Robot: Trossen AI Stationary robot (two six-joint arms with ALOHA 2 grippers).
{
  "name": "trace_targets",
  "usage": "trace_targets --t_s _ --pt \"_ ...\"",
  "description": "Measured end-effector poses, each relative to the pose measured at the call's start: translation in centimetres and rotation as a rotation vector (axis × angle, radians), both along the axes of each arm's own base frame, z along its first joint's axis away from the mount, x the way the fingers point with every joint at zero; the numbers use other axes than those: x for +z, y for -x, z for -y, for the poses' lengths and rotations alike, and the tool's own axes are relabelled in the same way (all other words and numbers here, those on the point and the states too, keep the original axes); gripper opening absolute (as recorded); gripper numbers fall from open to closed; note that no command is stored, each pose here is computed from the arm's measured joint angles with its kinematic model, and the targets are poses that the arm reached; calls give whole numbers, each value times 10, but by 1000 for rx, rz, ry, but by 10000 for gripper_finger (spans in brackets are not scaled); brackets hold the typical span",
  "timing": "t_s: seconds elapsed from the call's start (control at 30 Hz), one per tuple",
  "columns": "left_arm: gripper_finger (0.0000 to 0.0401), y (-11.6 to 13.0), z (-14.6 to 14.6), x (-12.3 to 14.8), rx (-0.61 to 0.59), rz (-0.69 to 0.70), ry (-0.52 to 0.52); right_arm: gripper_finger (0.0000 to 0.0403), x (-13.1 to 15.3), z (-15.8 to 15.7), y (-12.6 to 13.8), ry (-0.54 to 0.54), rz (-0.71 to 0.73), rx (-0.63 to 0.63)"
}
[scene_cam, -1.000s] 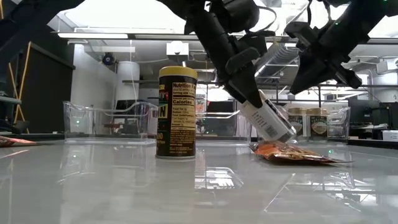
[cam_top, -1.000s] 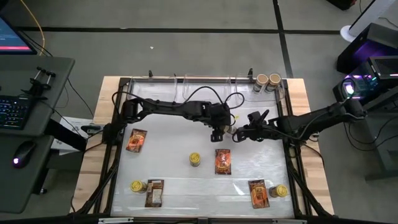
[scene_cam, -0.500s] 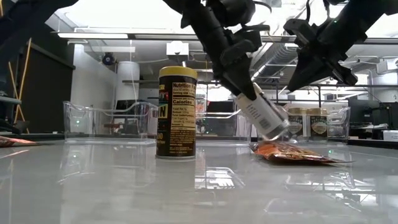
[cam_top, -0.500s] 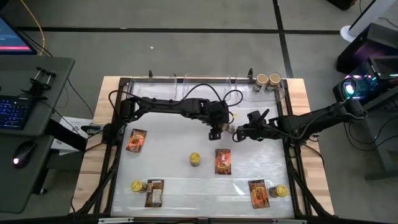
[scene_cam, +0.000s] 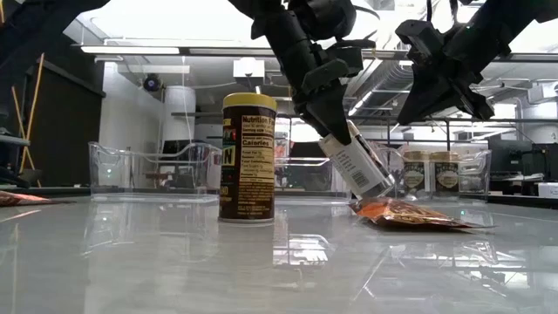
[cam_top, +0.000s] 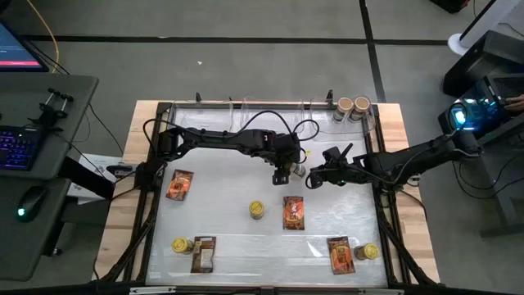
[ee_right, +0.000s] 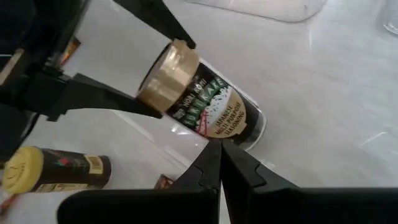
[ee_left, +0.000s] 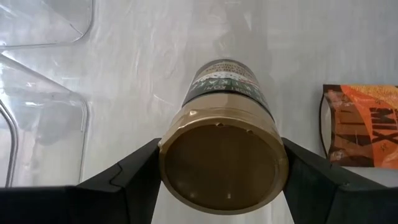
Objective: Sort spices by type
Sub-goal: Put the gold seasoning bottle into the right transparent bin
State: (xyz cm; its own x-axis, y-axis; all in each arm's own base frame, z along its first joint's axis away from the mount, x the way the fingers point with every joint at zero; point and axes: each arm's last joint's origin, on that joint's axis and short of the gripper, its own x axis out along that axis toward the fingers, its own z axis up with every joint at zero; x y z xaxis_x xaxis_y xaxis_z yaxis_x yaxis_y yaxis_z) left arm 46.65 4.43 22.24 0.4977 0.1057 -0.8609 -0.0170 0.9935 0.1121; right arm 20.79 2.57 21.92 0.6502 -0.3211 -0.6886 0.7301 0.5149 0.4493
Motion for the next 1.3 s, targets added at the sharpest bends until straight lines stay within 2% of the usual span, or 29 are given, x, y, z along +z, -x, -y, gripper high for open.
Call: trace_targets --t_s 0.33,0.8,1.1,1.3 --pt "250 -4 0 2 -33 38 -25 0 -14 5 -16 4 -38 18" --pt "251 -3 0 2 -4 35 -11 0 -22 14 -20 60 -107 37" --pt "290 -3 0 2 -4 34 -11 0 -36 13 -31 68 -136 43" --pt "299 -3 0 2 -14 36 -19 0 -42 12 -39 81 -128 52"
